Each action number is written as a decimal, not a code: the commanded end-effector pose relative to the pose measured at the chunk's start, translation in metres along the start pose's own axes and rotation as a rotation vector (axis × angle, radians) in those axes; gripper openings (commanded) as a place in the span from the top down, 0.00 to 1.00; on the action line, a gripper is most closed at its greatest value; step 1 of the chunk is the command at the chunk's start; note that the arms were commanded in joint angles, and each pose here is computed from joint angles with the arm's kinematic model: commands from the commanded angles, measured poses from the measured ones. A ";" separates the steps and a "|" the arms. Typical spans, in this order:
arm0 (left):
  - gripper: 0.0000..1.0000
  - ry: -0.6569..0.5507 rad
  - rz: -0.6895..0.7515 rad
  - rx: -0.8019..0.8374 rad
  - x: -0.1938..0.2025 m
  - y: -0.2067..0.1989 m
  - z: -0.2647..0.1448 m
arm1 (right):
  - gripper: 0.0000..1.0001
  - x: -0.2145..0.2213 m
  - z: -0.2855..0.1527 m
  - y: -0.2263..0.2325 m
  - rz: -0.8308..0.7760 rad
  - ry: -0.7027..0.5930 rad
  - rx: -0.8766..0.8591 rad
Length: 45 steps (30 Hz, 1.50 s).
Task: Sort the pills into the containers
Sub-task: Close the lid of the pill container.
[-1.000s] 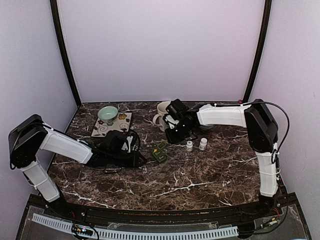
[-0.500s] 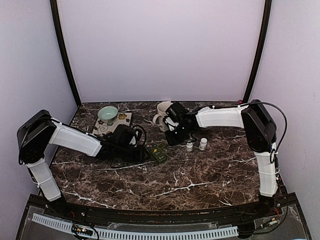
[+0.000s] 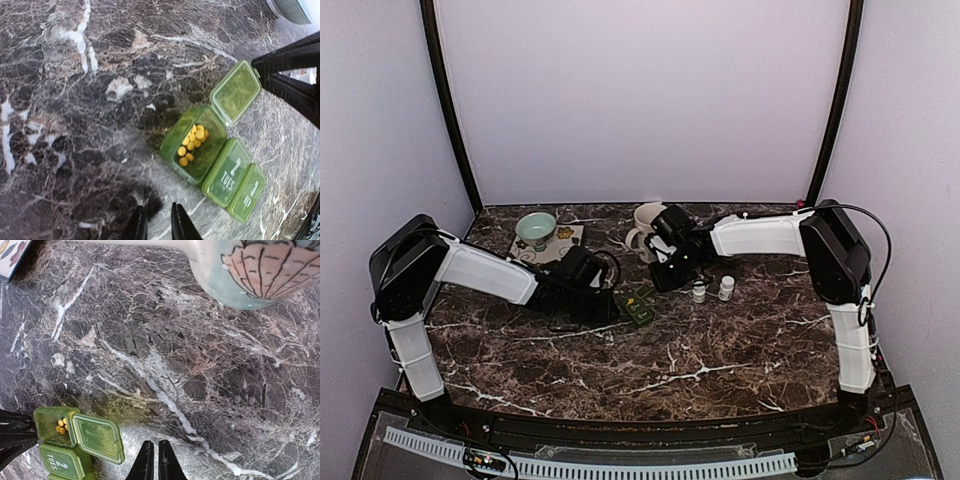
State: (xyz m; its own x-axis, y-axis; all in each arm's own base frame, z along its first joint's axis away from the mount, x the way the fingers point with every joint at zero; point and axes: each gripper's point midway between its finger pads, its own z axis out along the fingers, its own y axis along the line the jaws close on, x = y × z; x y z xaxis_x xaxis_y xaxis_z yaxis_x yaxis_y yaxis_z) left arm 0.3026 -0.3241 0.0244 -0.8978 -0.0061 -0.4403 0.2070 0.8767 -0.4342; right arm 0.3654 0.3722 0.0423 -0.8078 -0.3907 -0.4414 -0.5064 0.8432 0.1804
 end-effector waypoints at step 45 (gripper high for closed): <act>0.83 0.040 0.047 -0.114 -0.008 0.007 0.015 | 0.96 -0.016 -0.019 0.050 -0.057 -0.083 -0.196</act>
State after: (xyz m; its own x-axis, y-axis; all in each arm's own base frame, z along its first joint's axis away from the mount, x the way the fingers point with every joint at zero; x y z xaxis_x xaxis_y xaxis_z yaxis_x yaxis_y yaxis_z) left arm 0.3221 -0.3329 0.0235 -0.8928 0.0295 -0.4496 0.2146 0.9053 -0.3667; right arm 0.3524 0.4029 0.0496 -0.7804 -0.4074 -0.4745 -0.5751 0.7654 0.2887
